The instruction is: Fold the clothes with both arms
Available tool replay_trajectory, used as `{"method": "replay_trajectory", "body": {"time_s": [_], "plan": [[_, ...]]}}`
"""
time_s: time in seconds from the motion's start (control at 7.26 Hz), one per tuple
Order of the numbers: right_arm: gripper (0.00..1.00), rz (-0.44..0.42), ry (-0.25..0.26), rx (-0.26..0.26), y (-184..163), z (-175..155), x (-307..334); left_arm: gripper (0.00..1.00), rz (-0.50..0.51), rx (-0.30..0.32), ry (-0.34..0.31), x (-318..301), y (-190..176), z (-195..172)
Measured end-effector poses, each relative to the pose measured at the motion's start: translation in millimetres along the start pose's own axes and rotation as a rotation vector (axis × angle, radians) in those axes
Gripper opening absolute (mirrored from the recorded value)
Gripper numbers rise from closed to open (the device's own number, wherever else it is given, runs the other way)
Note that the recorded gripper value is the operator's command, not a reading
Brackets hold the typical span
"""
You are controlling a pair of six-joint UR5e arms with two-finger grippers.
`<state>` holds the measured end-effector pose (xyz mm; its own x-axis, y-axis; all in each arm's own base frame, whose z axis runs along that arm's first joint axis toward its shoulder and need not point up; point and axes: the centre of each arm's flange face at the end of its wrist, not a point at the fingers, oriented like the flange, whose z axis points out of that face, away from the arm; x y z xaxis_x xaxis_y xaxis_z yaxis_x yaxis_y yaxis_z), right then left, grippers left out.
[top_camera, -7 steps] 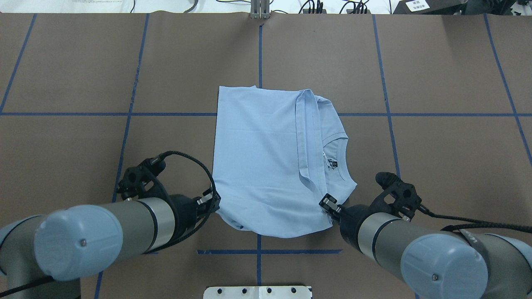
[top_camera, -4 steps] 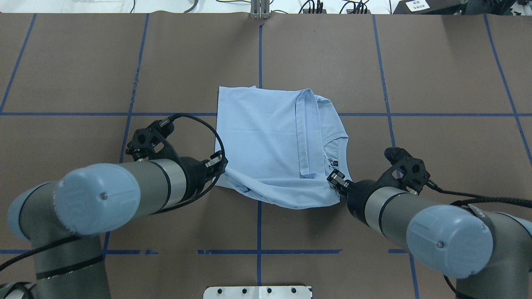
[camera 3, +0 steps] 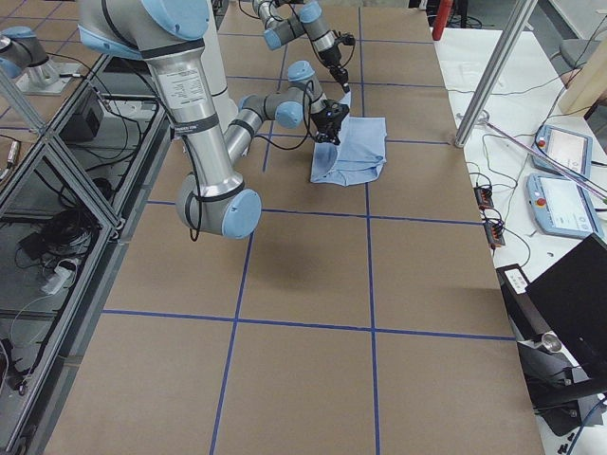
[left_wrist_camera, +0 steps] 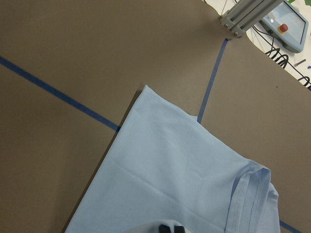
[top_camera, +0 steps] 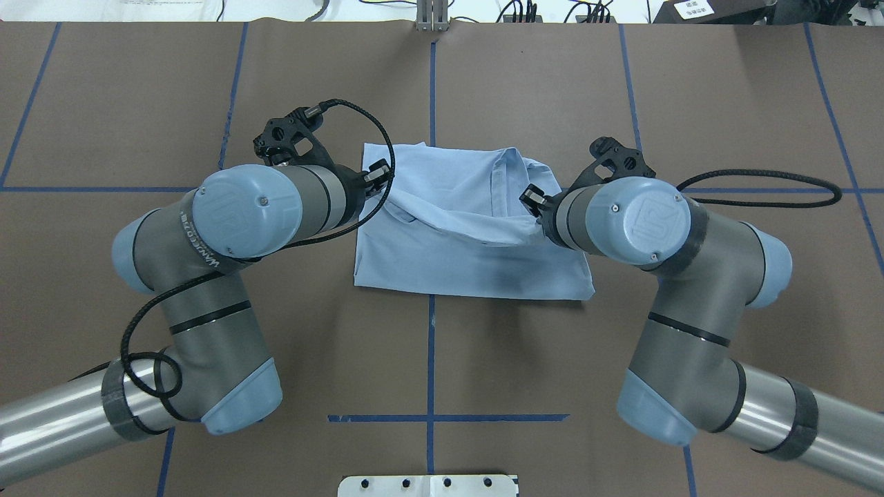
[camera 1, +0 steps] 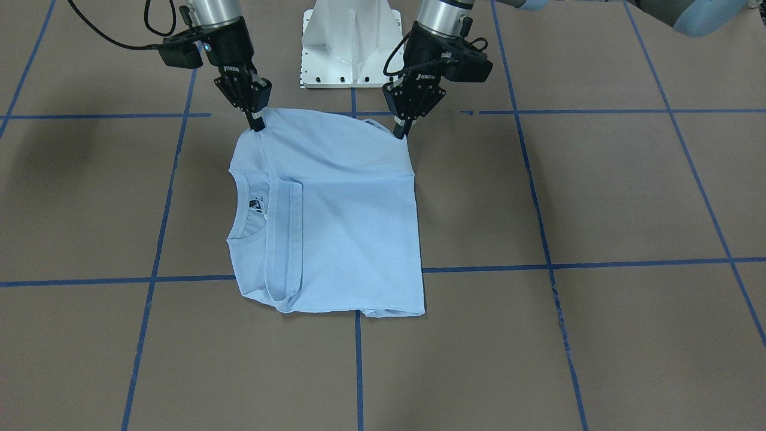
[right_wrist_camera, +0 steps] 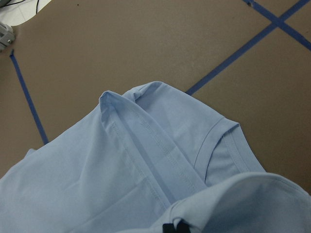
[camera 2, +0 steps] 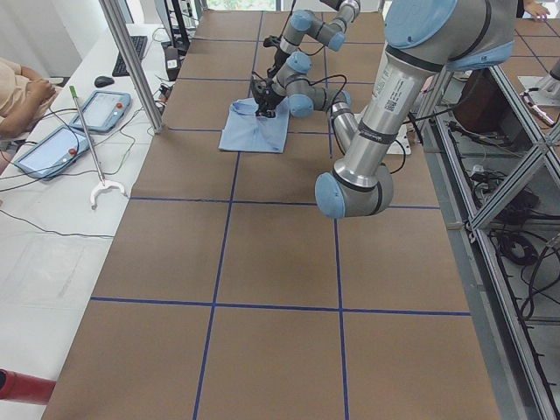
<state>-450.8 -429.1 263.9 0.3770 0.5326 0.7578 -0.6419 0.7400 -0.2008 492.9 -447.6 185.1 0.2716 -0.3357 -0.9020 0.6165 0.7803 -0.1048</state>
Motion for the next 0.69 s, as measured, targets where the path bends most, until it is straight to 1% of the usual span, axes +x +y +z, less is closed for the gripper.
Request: {"method": "replay_trajectory", "body": {"time_s": [0.14, 0.28, 0.41, 0.55, 0.69], "plan": [[0.99, -0.025, -0.006, -0.017, -14.8, 24.2, -6.7, 0.46, 0.018, 0.01, -0.003, -1.8, -3.7, 24.0], [1.0, -0.059, -0.018, -0.034, -41.0, 59.1, -15.8, 0.76, 0.061, 0.034, -0.005, -3.3, -19.5, 49.7], [1.0, -0.133, -0.018, -0.042, -82.4, 91.5, -35.4, 1.0, 0.108, 0.074, -0.005, 1.3, -49.5, 74.2], [1.0, -0.212, -0.008, -0.052, -126.0, 109.0, -58.0, 1.0, 0.135, 0.109, -0.006, 6.6, -77.8, 90.5], [1.0, -0.266, -0.003, -0.079, -159.7, 112.6, -71.2, 1.0, 0.145, 0.129, -0.01, 7.1, -95.4, 98.8]]}}
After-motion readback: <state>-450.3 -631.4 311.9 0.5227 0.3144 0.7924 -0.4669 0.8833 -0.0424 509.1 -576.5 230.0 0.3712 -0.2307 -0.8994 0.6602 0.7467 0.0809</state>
